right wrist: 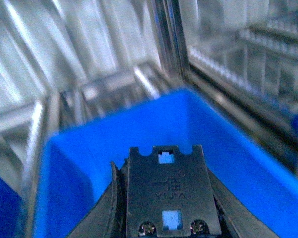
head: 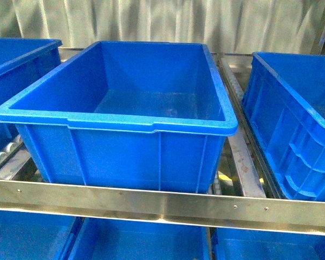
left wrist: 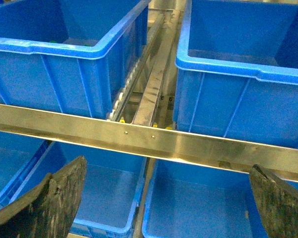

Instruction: Pick red and yellow buttons and place in box

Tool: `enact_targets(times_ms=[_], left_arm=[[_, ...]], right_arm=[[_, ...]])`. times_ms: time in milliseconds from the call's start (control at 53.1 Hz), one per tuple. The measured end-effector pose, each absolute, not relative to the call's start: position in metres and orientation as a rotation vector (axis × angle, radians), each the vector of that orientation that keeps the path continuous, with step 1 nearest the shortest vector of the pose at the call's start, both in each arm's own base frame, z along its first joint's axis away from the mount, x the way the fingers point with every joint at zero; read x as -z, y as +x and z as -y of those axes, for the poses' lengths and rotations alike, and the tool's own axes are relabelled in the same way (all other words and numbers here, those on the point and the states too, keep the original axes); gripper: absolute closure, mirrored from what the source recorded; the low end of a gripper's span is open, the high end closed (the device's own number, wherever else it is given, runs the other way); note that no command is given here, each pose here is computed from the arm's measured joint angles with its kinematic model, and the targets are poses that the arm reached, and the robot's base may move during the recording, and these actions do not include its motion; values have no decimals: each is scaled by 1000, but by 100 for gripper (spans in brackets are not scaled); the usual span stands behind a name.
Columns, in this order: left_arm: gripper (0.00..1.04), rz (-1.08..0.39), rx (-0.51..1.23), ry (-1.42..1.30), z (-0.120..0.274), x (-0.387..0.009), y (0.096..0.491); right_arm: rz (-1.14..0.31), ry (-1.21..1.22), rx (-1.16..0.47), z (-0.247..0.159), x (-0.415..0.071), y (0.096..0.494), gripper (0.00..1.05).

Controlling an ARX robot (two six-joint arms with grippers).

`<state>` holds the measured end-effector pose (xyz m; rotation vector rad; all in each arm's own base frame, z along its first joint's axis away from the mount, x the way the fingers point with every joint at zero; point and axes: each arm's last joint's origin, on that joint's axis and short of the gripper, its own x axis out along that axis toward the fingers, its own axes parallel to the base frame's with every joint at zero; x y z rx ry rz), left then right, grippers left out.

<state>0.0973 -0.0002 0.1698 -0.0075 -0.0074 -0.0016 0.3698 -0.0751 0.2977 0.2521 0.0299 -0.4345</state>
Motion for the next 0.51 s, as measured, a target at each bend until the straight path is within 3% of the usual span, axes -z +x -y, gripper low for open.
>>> enact_targets(times_ms=[75,151,339,509], left_arm=[[8,7,-1,-7,0,-170,97],[8,7,2,-7,0,-170,97],[8,7,1,-7,0,-170,97],[8,7,2,-7,0,-170,97]], right_arm=[[-160,259,432,72,-252,367,79],[-189,259,407,67,-244,365,79],[-28,246,387,74,-305,370,79],[-94,235,395,82,-307,398,79]])
